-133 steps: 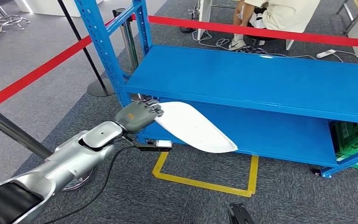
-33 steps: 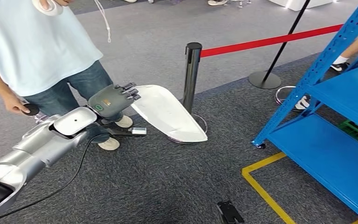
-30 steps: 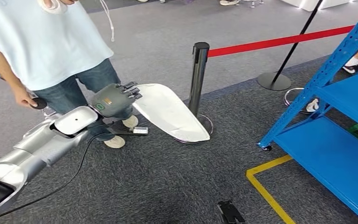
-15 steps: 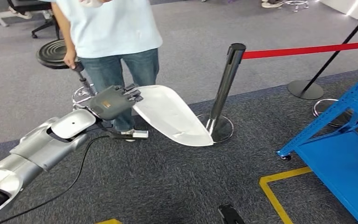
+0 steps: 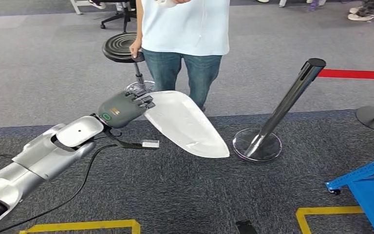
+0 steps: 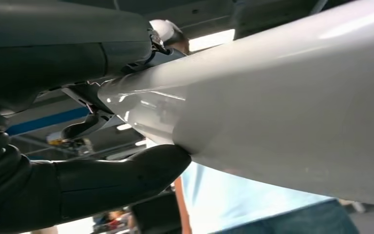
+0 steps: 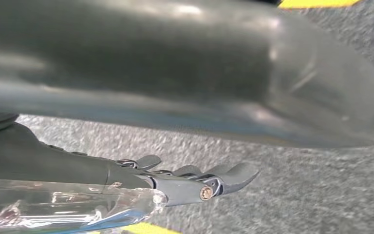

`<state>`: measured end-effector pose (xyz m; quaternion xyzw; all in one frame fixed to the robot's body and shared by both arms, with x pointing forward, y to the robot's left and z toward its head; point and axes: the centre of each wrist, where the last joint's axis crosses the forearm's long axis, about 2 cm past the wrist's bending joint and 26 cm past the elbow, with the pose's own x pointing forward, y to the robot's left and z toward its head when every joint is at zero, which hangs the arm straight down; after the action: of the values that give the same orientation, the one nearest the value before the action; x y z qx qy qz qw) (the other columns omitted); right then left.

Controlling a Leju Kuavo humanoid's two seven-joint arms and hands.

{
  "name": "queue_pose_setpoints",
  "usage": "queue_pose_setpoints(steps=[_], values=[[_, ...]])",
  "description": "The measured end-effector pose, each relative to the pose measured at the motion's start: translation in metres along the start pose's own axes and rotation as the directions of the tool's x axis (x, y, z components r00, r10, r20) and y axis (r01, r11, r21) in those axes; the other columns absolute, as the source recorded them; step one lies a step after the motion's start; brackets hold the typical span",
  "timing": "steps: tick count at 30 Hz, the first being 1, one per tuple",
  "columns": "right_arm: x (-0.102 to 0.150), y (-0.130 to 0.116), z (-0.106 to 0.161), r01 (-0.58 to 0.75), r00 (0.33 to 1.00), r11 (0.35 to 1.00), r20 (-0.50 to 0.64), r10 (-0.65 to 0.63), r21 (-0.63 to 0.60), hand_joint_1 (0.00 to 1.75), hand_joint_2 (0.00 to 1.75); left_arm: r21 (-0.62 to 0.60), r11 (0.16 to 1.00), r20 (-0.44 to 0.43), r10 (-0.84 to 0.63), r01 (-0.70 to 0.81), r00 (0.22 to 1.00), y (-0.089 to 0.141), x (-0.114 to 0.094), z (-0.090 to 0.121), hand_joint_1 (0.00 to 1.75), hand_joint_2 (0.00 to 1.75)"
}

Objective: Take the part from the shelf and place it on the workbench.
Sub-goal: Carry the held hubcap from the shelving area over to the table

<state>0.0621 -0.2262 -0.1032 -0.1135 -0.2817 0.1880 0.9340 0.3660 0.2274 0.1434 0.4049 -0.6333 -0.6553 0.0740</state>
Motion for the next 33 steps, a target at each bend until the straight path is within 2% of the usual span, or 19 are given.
queue_pose_setpoints(steps=[5,10,23,33], values=[[-0.017,0.003,0.008,0.002,0.997,1.000,-0.075,-0.003,-0.011,0.00,0.00,-0.031,0.999,-0.008,0.029,-0.029,1.000,-0.014,0.024,0.027,1.69,1.75],[-0.025,0.002,0.011,0.011,0.994,1.000,-0.110,-0.013,-0.023,0.00,0.00,-0.043,0.998,0.016,0.039,-0.038,0.999,-0.018,0.040,0.031,1.69,1.75],[-0.023,-0.009,0.005,0.006,0.999,0.999,-0.033,-0.007,-0.033,0.00,0.00,0.023,1.000,0.062,0.014,-0.016,0.998,0.003,0.038,-0.006,1.69,1.75],[-0.017,-0.014,0.000,0.015,1.000,0.999,-0.024,-0.016,-0.036,0.00,0.00,0.031,1.000,0.071,-0.009,0.006,0.997,0.008,0.031,-0.013,1.69,1.75]])
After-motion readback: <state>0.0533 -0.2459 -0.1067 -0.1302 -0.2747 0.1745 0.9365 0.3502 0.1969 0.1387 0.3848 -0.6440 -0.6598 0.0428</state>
